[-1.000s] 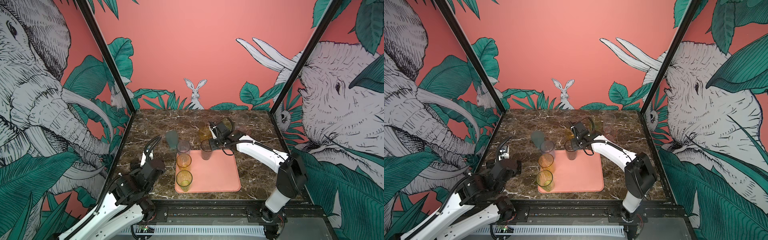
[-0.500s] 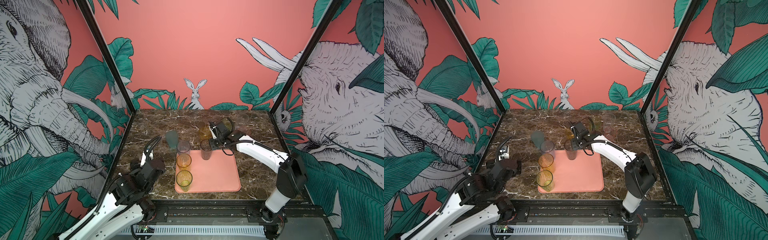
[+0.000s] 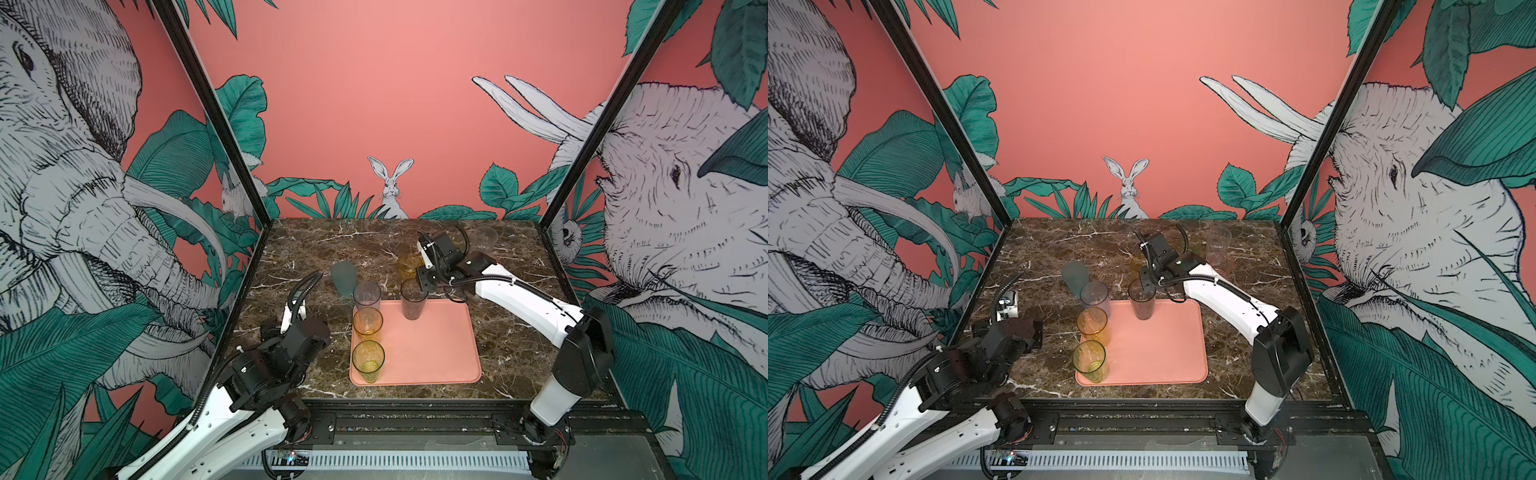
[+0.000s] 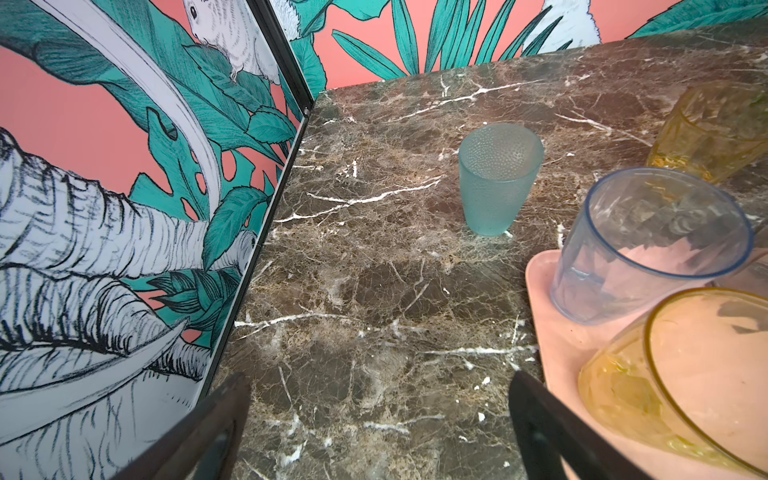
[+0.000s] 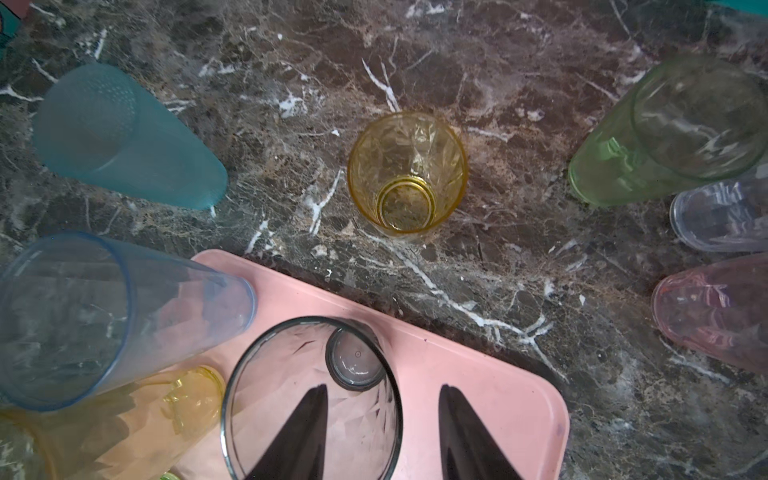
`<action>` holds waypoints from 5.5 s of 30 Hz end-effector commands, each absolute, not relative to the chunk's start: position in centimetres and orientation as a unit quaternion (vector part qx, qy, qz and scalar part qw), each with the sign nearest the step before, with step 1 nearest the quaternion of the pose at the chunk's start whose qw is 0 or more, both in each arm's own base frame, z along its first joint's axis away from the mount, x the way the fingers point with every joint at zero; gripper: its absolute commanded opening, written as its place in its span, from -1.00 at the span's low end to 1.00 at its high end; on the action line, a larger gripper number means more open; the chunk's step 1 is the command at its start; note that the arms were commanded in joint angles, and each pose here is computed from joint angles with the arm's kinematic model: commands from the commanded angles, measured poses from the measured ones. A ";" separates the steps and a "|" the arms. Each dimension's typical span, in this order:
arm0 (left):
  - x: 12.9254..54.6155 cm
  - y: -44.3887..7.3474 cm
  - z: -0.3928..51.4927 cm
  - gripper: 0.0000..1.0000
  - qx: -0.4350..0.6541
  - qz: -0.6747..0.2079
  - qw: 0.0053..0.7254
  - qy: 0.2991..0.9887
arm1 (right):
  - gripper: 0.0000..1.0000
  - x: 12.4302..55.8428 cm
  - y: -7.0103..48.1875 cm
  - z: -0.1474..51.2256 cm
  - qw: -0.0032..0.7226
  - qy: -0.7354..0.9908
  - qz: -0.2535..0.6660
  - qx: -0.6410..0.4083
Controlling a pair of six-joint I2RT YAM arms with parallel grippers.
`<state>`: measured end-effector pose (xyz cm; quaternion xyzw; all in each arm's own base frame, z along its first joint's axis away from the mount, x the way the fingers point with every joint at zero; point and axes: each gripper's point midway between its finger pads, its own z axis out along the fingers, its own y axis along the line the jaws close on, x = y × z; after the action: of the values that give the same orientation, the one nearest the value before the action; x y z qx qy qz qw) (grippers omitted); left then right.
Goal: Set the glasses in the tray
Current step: 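Raise the right gripper and move it toward the teal glass, then lower the right gripper onto the teal glass rim and close it, then lift the teal glass and swing it away from the robot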
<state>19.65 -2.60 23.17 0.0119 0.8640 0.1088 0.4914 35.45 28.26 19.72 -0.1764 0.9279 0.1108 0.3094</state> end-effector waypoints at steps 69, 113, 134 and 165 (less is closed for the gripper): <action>19.4 -1.8 23.0 0.95 -0.008 0.114 0.496 0.861 | 0.60 42.7 49.2 15.2 0.282 0.914 0.230 -0.176; 19.5 -1.9 22.9 0.95 -0.008 0.114 0.495 0.861 | -0.52 43.0 49.4 12.7 0.276 0.918 0.218 -0.181; 19.4 -1.9 22.8 0.95 -0.008 0.113 0.495 0.862 | -0.90 43.2 49.6 13.4 0.286 0.913 0.222 -0.189; 19.1 -1.4 23.2 0.94 -0.020 0.105 0.504 0.857 | -1.00 43.3 47.9 23.2 0.361 0.880 0.239 -0.195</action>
<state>19.28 -2.13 23.48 -0.0073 0.8592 0.0932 0.5030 43.26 48.51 17.79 -0.1960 0.9009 0.2251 0.3150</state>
